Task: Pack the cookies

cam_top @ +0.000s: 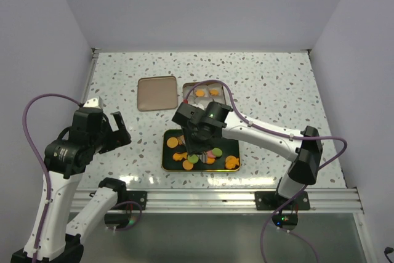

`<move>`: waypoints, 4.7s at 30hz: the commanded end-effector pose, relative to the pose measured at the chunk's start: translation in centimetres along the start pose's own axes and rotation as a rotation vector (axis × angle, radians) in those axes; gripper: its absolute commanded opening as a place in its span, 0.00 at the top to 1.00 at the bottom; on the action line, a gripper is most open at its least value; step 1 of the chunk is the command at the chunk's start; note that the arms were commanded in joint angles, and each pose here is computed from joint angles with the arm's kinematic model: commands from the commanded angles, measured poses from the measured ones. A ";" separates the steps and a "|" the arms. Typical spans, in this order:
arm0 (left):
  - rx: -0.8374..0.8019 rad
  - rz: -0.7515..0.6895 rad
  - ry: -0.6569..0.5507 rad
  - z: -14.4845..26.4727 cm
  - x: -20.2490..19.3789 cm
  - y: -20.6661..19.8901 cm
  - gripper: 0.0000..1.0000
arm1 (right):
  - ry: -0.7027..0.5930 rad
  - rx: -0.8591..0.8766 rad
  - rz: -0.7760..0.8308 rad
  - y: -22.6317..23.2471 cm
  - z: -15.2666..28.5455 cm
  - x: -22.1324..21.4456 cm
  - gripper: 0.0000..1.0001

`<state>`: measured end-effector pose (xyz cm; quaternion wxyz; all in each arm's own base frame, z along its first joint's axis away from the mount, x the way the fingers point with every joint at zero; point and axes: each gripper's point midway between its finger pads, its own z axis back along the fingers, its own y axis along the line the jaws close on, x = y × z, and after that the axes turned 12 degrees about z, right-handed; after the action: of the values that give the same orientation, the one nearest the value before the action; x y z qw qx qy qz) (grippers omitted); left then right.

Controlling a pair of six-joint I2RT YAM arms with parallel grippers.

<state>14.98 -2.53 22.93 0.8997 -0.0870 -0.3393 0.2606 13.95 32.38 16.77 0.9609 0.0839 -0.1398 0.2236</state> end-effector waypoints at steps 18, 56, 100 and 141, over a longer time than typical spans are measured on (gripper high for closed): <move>-0.036 -0.034 0.001 0.1 0.0 -0.6 0.00 | 0.007 -0.042 0.000 0.4 -1.3 -0.1 0.67; -0.026 -0.083 -0.097 1.7 4.2 -2.0 0.00 | -0.178 -0.168 -0.068 -10.7 1.1 16.9 0.72; -0.147 -0.111 -0.184 2.5 3.0 -1.5 0.00 | -0.239 -0.099 -0.110 -10.5 0.9 19.8 0.54; -0.179 -0.105 -0.215 3.1 2.5 -1.1 0.00 | -0.023 -0.038 0.166 3.1 -1.4 1.0 0.53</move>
<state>14.62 -2.27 26.13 0.8681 -0.1183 -0.4418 0.1928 13.62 35.45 15.40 0.9410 0.0516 -0.1481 0.3000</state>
